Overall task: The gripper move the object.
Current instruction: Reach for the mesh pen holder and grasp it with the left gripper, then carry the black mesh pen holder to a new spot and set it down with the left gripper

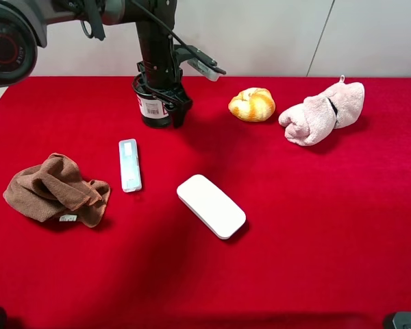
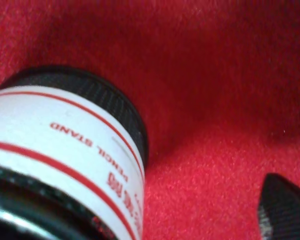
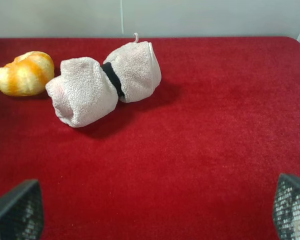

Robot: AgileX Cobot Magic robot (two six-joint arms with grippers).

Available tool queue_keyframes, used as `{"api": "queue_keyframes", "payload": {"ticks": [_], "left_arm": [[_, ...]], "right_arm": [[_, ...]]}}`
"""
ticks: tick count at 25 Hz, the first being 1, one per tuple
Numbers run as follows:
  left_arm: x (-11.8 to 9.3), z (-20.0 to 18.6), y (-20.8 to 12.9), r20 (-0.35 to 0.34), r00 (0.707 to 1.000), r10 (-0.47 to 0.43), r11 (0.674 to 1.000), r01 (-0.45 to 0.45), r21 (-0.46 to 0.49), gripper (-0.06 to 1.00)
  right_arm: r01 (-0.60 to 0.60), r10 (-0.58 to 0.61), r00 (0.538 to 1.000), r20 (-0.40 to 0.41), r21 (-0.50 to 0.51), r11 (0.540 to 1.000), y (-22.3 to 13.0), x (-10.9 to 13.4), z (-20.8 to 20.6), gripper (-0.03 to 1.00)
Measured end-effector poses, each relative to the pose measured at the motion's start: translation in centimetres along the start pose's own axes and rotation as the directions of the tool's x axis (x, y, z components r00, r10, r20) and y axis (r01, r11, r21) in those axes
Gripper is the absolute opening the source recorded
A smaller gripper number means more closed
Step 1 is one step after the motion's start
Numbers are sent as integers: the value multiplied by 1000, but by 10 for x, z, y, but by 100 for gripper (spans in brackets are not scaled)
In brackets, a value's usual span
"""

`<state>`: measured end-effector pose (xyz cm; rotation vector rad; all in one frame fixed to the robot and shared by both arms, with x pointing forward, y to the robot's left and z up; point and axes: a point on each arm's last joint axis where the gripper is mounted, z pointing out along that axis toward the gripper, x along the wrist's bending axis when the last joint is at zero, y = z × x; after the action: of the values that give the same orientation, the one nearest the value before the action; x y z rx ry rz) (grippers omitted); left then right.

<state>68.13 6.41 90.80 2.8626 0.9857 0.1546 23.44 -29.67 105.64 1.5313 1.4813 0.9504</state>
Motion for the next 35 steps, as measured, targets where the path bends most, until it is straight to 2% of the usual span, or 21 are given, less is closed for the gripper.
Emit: {"api": "queue_keyframes", "payload": {"ticks": [4,10,20,25,29,35], "left_arm": [[1,0,2,-10,1000,1,1000,-1,-23,49],[3,0,3,-32,999,12,999,-13,-30,10],[3,-2,4,-34,999,13,999,-14,-30,10],[7,-25,11,-44,999,11,999,-13,-43,10],[10,-47,22,-82,997,-4,995,-5,-104,10],[-11,-64,34,-116,993,25,990,-41,-137,10]], "right_arm": [[0,0,1000,0,0,1000,0,0,0,69],[0,0,1000,0,0,1000,0,0,0,69],[0,0,1000,0,0,1000,0,0,0,69],[0,0,1000,0,0,1000,0,0,0,69],[0,0,1000,0,0,1000,0,0,0,69],[0,0,1000,0,0,1000,0,0,0,69]]}}
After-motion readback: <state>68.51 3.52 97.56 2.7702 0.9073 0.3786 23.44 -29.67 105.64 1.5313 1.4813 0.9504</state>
